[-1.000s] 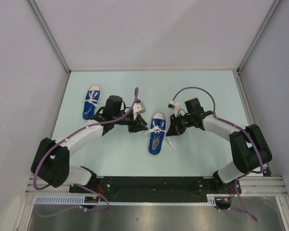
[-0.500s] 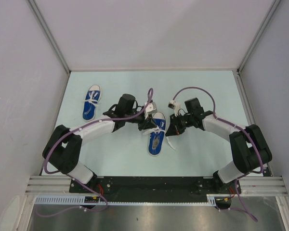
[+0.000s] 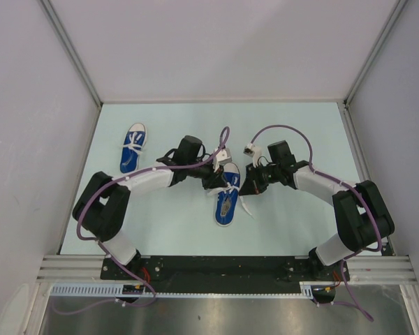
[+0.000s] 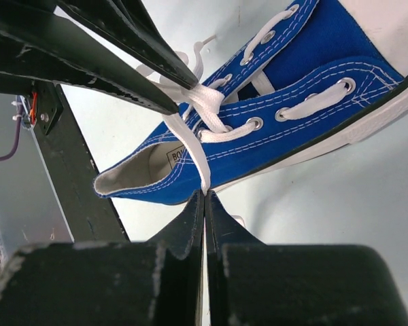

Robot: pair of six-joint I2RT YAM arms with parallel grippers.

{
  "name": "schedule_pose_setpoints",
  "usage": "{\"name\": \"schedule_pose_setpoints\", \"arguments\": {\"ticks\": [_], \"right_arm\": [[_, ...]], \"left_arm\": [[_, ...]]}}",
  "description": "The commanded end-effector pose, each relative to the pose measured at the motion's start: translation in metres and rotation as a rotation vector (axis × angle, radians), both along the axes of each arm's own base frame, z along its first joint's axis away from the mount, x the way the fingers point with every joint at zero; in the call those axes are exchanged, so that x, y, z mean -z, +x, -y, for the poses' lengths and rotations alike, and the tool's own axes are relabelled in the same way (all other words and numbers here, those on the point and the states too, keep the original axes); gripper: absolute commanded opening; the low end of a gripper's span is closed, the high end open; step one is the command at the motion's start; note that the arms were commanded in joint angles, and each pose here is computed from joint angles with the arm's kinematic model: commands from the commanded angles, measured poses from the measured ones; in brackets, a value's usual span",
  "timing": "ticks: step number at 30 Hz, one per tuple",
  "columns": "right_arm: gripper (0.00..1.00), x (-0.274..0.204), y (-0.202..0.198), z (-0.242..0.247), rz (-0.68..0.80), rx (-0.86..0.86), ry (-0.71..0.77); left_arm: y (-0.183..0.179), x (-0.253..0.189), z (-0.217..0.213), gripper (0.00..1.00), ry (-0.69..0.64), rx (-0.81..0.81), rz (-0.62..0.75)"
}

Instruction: Tie the shoes

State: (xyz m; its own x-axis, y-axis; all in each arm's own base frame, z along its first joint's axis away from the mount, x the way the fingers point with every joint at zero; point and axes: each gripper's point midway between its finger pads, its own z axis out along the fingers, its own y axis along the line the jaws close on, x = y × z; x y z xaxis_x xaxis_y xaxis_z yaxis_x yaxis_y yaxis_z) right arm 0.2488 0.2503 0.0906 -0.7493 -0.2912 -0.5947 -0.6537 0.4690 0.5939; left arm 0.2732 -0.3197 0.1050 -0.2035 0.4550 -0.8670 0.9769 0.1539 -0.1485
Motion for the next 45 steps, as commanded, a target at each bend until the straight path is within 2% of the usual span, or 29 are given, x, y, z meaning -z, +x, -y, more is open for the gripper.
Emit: {"name": "schedule_pose_setpoints", "arguments": {"ticks": [1, 7, 12, 25, 26, 29, 35, 45], "right_arm": [[0.00, -0.024, 0.010, -0.011, 0.058, -0.015, 0.058], [0.00, -0.024, 0.009, -0.017, 0.052, -0.019, 0.065], [0.00, -0.022, 0.011, -0.019, 0.049, -0.017, 0.064], [0.00, -0.011, 0.002, -0.017, 0.011, -0.046, 0.029], [0.00, -0.010, 0.001, -0.017, 0.009, -0.048, 0.023], [0.00, -0.010, 0.001, -0.017, 0.014, -0.050, 0.022], [0.00, -0.011, 0.000, -0.017, 0.017, -0.053, 0.024], [0.00, -0.012, 0.001, -0.020, 0.018, -0.053, 0.033]], "left_arm": [[0.009, -0.012, 0.005, 0.20, -0.014, 0.003, 0.036], [0.009, -0.013, 0.006, 0.07, -0.023, -0.008, 0.023], [0.006, -0.019, 0.008, 0.02, -0.052, 0.004, 0.027], [0.013, -0.029, 0.008, 0.00, -0.092, -0.049, 0.019], [0.013, -0.029, 0.008, 0.01, -0.091, -0.046, 0.016], [0.014, -0.024, 0.006, 0.19, -0.065, -0.050, 0.009], [0.010, -0.015, -0.005, 0.31, -0.015, -0.050, 0.007], [0.014, -0.015, -0.008, 0.24, -0.017, -0.063, -0.005]]}}
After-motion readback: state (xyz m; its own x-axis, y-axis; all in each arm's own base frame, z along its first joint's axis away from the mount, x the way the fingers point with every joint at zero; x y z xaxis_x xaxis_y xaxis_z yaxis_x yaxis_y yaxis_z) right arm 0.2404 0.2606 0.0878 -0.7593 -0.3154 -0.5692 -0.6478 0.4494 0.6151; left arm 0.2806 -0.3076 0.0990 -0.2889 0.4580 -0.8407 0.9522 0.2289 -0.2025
